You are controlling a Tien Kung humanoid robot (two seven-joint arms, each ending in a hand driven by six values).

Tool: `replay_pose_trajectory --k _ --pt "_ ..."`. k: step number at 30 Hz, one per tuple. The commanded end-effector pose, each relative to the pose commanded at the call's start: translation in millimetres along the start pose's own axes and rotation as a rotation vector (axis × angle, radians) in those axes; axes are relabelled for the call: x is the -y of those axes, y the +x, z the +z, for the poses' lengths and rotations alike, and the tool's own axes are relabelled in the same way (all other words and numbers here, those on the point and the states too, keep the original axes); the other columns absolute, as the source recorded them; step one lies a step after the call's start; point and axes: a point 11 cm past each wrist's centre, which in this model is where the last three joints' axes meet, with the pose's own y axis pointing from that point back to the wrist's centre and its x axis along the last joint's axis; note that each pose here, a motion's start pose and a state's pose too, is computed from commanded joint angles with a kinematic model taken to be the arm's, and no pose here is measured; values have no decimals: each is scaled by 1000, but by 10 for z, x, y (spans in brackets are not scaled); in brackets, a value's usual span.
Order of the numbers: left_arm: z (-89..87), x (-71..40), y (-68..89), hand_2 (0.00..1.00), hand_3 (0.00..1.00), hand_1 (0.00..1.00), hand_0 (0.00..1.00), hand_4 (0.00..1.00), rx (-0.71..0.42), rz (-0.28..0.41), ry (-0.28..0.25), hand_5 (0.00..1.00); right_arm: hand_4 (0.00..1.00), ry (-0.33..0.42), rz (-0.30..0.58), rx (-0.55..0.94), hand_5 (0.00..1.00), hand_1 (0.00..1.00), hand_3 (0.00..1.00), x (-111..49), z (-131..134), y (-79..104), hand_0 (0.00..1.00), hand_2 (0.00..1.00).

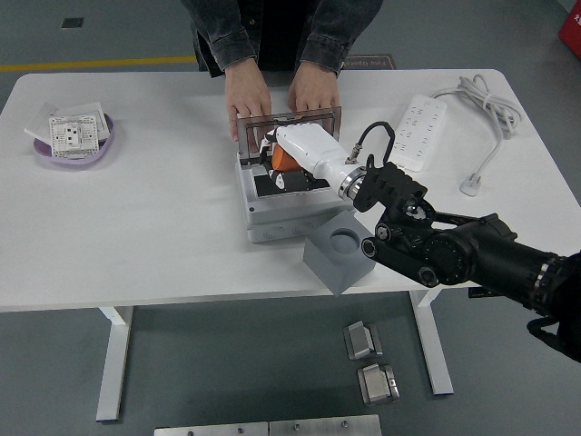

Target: Pick up the cylinder from the cube,place it in the box,flap close box

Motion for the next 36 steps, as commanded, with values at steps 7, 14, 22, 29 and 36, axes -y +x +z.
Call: replay_pose_trajectory --k 7,14,22,29,36 --pt "25 -4 2 527 761 686 703 753 2 0 -5 343 151 5 -51 -45 2 302 241 40 20 -32 119 456" --pt "35 -5 -8 528 763 686 703 757 4 -2 -7 347 184 18 -76 -63 2 375 313 59 -18 -47 213 501" --pt "67 -9 -33 528 764 686 702 760 6 -8 -14 349 544 21 -110 -105 120 541 690 51 -9 -85 344 635" --pt "81 -12 -39 527 764 686 701 761 9 -10 -17 349 670 15 -129 -130 88 557 698 37 27 -100 359 640" --pt "93 -14 -52 524 763 686 701 760 13 -13 -19 350 695 12 -142 -146 48 629 728 19 63 -115 551 659"
